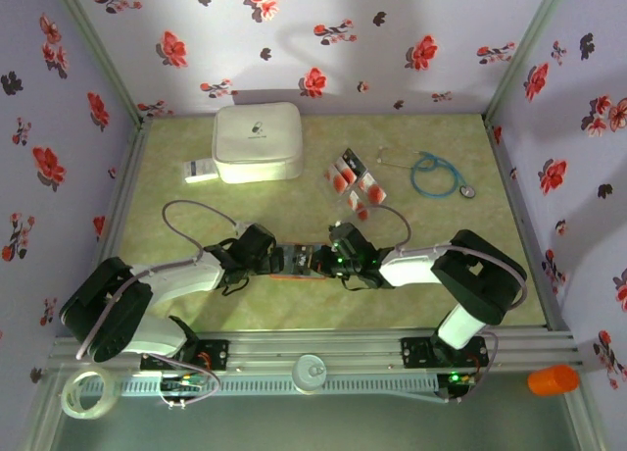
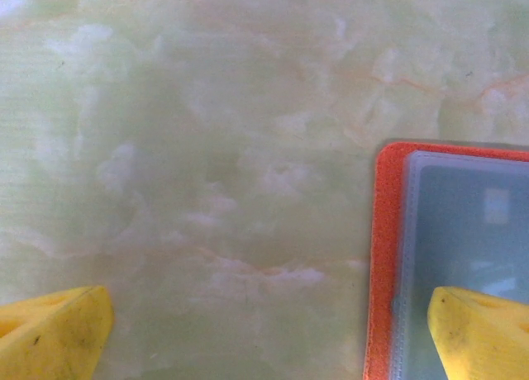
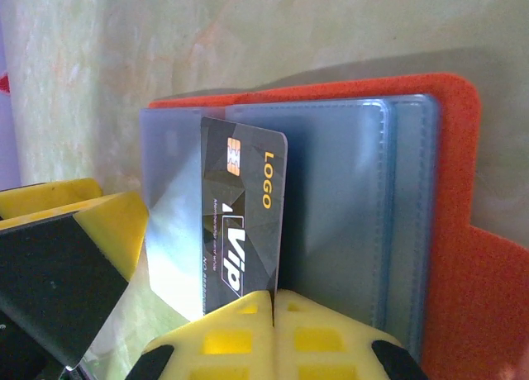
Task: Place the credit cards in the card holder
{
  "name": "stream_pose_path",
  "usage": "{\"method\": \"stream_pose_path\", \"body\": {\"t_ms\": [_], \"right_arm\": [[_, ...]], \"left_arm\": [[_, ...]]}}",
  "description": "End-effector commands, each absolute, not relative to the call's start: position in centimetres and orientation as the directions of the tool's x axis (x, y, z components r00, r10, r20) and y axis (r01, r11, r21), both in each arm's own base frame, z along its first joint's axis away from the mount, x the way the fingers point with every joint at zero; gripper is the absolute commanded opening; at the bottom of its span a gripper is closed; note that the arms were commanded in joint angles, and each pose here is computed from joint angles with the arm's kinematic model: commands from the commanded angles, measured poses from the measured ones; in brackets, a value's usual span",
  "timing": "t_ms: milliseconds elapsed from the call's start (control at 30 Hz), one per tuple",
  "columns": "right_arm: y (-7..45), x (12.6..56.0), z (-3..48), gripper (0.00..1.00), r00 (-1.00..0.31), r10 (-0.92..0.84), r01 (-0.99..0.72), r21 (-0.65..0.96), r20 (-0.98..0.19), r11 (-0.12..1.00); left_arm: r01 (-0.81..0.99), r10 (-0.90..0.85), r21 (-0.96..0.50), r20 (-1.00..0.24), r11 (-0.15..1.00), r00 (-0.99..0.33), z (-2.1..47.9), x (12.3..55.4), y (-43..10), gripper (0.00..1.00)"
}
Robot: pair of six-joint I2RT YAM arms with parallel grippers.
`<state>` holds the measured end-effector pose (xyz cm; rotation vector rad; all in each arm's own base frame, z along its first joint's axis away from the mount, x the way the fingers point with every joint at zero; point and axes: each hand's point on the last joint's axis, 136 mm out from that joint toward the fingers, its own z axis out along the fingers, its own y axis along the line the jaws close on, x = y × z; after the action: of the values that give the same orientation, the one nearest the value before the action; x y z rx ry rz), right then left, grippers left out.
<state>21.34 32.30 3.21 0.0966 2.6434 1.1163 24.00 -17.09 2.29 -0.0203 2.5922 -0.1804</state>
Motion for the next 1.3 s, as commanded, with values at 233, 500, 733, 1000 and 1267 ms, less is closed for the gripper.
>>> {"method": "stream_pose_path", "body": {"t_ms": [233,500,733,1000,1267], "right_arm": [[32.5,20.5,1.8,0.00,-0.980,0.103,-0.038,0.663,-0.172,0.747],[33.3,20.4,1.2,0.00,-0.986,0.077,-0.040,0.659,-0.147,0.751],[33.2,20.6,3.4,0.25,-0.980,-0.030,-0.147,0.612,-0.197,0.777],[32.7,21.9,6.1,0.14,-0.957,-0.108,-0.243,0.539,-0.269,0.806],[34.5,22.7,5.1,0.01,-0.959,-0.139,-0.256,0.544,-0.248,0.799]], "left_arm": [[-0.007,-0.047,-0.086,-0.476,0.996,-0.878,0.9,22.7,-15.6,0.99],[-0.006,-0.047,-0.087,-0.477,0.996,-0.878,0.9,22.6,-15.6,0.99],[-0.009,-0.051,-0.091,-0.477,0.996,-0.877,0.8,22.6,-15.5,0.99],[-0.010,-0.053,-0.092,-0.479,0.996,-0.876,0.7,22.6,-15.5,0.99],[-0.011,-0.052,-0.090,-0.478,0.996,-0.877,0.7,22.5,-15.4,0.99]]}}
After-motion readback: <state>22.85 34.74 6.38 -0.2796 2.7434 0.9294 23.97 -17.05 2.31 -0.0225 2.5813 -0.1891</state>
